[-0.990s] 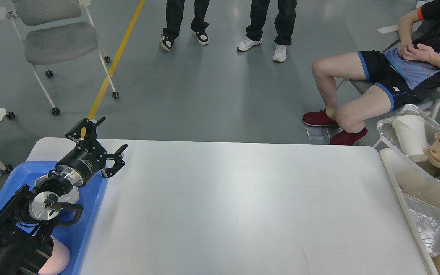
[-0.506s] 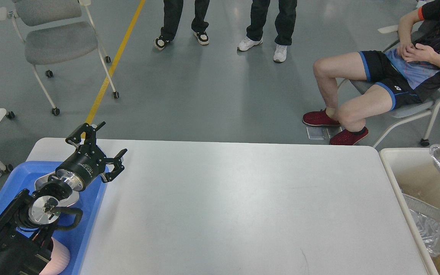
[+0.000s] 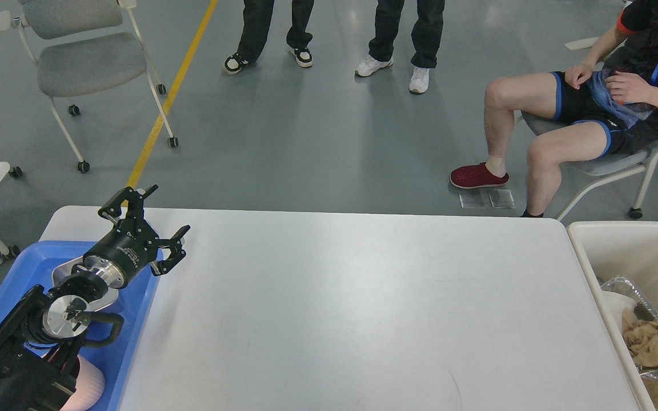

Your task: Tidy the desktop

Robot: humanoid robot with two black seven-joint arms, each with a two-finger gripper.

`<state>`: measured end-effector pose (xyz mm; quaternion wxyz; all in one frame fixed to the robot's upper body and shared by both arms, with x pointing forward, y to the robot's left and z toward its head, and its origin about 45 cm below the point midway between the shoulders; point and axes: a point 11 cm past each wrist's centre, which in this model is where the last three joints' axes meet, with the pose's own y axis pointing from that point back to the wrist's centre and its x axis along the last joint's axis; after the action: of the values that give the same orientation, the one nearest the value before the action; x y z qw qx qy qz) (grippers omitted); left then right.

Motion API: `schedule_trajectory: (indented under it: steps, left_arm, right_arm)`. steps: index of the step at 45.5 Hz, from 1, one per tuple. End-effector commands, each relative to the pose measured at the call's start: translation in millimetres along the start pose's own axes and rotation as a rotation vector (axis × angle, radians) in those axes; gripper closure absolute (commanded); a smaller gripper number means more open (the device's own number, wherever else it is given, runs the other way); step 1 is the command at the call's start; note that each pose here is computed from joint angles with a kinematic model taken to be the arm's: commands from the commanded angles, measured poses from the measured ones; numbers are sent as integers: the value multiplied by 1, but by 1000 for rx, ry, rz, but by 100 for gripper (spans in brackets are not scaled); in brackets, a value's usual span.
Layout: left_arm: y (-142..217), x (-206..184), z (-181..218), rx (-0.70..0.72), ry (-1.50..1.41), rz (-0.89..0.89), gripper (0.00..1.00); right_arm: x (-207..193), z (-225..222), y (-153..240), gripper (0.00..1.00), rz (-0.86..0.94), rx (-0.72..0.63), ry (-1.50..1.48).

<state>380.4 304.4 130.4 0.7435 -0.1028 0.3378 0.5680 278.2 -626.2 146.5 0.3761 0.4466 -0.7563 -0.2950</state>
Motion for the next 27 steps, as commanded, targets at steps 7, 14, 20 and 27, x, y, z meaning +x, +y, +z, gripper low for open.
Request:
schedule_trajectory:
  steps: [7, 14, 20, 27]
  left_arm:
    - [-1, -1, 0, -1, 1, -4, 3]
    - [-2, -3, -2, 0, 7, -8, 3]
    - [-4, -6, -6, 2, 14, -12, 3]
    - [-5, -9, -9, 3, 24, -16, 3]
  right_arm:
    - [-48, -30, -1, 0, -181, 94, -215]
    - [-123, -83, 7, 0, -345, 206, -242]
    - [-154, -116, 24, 0, -457, 421, -336]
    - [-189, -143, 51, 0, -570, 714, -387]
